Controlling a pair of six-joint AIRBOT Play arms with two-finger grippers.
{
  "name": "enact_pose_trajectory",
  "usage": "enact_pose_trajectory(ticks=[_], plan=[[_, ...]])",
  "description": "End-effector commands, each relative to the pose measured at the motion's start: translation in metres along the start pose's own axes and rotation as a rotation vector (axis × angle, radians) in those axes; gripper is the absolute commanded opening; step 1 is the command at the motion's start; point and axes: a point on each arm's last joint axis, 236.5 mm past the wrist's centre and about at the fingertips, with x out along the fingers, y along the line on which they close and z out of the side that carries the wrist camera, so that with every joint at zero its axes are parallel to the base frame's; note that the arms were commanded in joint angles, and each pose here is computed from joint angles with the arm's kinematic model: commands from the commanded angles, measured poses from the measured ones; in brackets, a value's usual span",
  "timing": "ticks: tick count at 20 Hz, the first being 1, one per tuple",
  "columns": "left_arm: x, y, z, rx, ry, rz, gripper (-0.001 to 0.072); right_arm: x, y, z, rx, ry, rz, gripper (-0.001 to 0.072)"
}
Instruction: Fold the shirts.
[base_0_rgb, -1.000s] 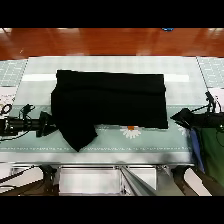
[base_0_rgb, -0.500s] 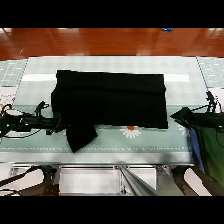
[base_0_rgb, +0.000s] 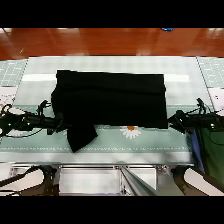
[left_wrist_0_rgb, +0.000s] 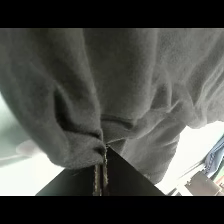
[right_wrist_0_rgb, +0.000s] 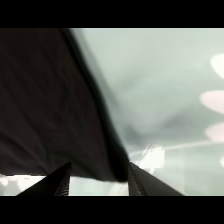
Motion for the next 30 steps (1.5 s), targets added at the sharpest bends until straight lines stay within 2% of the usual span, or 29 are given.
enact_pose_trajectory(ticks=[1,6,7,8,9,10,14,18,21,27,30], plan=[[0.0,-0.001,-0.002,0.004,0.011,-0.005,0.0015,0.017,0.008,0.002,0.04,0.044,0.081,0.0414],[0.0,-0.002,-0.002,0.003,0.01,-0.005,0.0015,0.031,0.022,0.01,0.024,0.047,0.125,0.0401],[0.0,-0.002,-0.002,0.002,0.009,-0.007,0.0015,0.038,0.028,0.007,-0.011,0.067,0.115,0.0379],[0.0,-0.002,-0.002,0.002,0.01,-0.007,0.0015,0.042,0.035,0.006,-0.045,0.081,0.108,0.0303],[-0.001,-0.003,-0.002,0.004,0.009,-0.008,0.0015,0.043,0.045,0.007,-0.108,0.085,0.111,0.0056],[-0.003,-0.006,0.001,0.014,0.007,-0.011,0.0015,0.041,0.053,0.009,-0.146,0.084,0.118,0.0026],[-0.036,-0.039,0.034,0.124,-0.053,-0.043,0.0015,0.014,0.066,0.015,-0.228,0.121,0.13,0.0026],[-0.092,-0.068,0.096,0.18,-0.227,-0.054,0.0015,-0.009,0.072,0.038,-0.247,0.038,0.132,0.0025],[-0.103,-0.095,0.13,0.227,-0.256,-0.057,0.0015,-0.014,0.09,0.062,-0.289,-0.032,0.132,0.0025],[-0.083,-0.132,0.215,0.209,-0.252,-0.075,0.0015,-0.01,0.135,0.127,-0.334,-0.125,0.166,0.0025],[-0.077,-0.135,0.258,0.127,-0.259,-0.097,0.0015,0.0,0.15,0.16,-0.323,-0.154,0.198,0.0025]])
